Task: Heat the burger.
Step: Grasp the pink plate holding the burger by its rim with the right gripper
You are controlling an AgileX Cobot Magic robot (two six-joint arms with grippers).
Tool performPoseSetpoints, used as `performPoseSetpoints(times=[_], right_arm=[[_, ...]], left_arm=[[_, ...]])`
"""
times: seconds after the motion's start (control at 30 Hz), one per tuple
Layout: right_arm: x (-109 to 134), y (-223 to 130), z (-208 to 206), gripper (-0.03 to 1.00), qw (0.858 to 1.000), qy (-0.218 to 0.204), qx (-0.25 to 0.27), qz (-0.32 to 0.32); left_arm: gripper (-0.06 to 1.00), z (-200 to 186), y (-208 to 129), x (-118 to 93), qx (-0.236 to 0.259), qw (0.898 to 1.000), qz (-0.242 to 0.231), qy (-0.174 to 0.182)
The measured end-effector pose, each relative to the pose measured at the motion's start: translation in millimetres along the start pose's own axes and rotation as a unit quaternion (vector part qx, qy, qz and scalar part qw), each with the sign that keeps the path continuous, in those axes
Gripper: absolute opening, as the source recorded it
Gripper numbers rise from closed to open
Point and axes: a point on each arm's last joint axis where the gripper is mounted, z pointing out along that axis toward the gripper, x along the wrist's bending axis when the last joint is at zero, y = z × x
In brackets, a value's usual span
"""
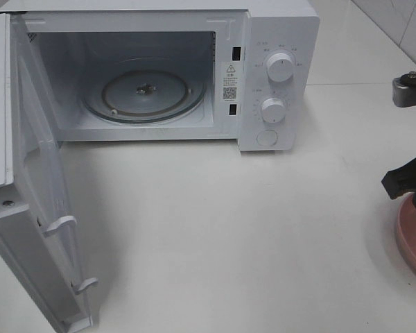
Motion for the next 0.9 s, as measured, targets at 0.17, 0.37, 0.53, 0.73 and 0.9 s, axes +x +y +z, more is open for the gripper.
performPoseSetpoints(times=[0.17,0.37,0.53,0.73,0.9], right_arm=[[-1,1,0,0.43,1.000,-0.004,-0.003,-0.001],[-2,2,0,0.67,1.000,-0.010,-0.011,-0.007],[-4,3,0,0.90,1.000,-0.021,-0.016,-0.015],[-5,4,1,0.91,0.999,-0.027,-0.018,-0.021],[-3,8,11,0.90,0.999,-0.026,-0.010,-0.027]], left_arm=[[0.99,0,0,0,0.000,1.000,0.000,0.000],[0.99,0,0,0,0.000,1.000,0.000,0.000],[0.99,0,0,0,0.000,1.000,0.000,0.000],[0.99,0,0,0,0.000,1.000,0.000,0.000],[0.99,0,0,0,0.000,1.000,0.000,0.000]])
